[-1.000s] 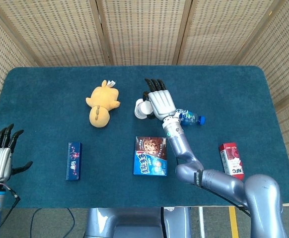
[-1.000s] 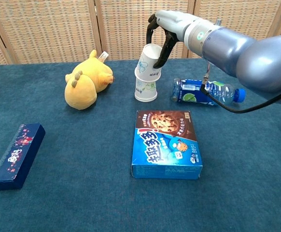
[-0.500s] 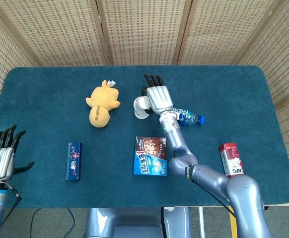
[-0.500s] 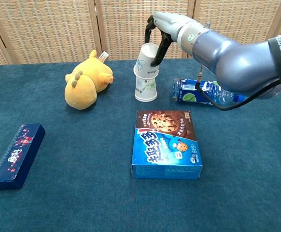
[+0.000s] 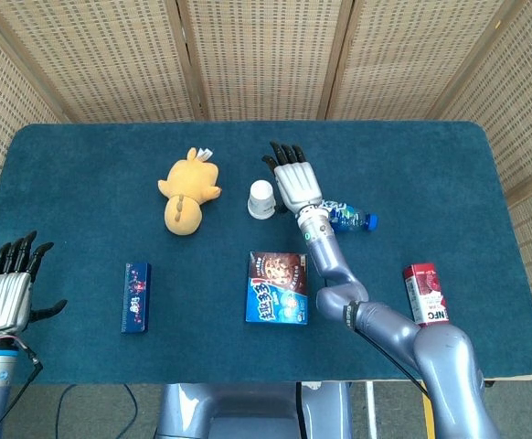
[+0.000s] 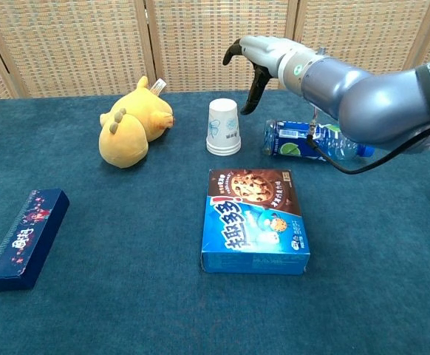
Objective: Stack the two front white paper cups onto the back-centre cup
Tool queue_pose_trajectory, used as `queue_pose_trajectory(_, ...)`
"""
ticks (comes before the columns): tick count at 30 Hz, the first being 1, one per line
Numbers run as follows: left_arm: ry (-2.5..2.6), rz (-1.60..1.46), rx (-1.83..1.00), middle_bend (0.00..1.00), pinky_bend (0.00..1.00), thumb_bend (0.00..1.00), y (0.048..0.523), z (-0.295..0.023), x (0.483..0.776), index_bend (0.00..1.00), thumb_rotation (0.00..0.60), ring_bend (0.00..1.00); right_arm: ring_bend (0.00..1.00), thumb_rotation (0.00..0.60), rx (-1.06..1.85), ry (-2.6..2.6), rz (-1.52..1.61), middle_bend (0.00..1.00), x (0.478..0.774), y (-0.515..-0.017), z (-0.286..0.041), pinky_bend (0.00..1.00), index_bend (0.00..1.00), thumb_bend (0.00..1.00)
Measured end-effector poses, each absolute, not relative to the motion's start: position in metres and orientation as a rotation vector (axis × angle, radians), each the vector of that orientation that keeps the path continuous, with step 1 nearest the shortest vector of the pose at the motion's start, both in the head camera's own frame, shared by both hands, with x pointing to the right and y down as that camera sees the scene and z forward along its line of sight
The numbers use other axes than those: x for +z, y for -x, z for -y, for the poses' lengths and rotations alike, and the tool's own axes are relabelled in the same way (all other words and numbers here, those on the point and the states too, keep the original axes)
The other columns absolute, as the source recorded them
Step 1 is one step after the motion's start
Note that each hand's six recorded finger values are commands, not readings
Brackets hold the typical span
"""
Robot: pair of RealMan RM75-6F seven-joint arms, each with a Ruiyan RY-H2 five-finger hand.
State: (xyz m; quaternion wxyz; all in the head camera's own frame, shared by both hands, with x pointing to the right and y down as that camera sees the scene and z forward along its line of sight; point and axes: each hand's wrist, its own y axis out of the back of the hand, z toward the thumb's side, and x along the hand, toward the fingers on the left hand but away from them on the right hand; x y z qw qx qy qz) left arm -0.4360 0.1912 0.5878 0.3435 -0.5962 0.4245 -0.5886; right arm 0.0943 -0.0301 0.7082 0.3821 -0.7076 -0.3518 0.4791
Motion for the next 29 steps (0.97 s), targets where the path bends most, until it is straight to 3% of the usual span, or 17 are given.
queue_pose_trajectory(10, 1.545, -1.121, -1.518, 0.0, 0.0, 0.12, 0.44, -0.19, 0.588, 0.15, 0.6, 0.0, 0.0, 0.6, 1.155, 1.802, 0.93, 0.0, 0.683, -0.133, 0.001, 0.0, 0.2, 0.08)
queue_pose_trajectory(16, 1.546, -1.122, -1.501, 0.0, 0.0, 0.12, 0.438, -0.192, 0.586, 0.14, 0.6, 0.0, 0.0, 0.6, 1.143, 1.747, 0.983, 0.0, 0.645, -0.2, -0.032, 0.0, 0.18, 0.08)
queue_pose_trajectory(20, 1.559, -1.106, -1.479, 0.0, 0.0, 0.12, 0.433, -0.195, 0.584, 0.14, 0.6, 0.0, 0.0, 0.6, 1.209, 1.674, 1.014, 0.0, 0.625, -0.266, -0.064, 0.0, 0.17, 0.08)
queue_pose_trajectory(29, 1.572, -1.076, -1.445, 0.0, 0.0, 0.12, 0.426, -0.206, 0.581, 0.13, 0.6, 0.0, 0.0, 0.6, 1.284, 1.603, 1.015, 0.0, 0.61, -0.338, -0.146, 0.0, 0.16, 0.08)
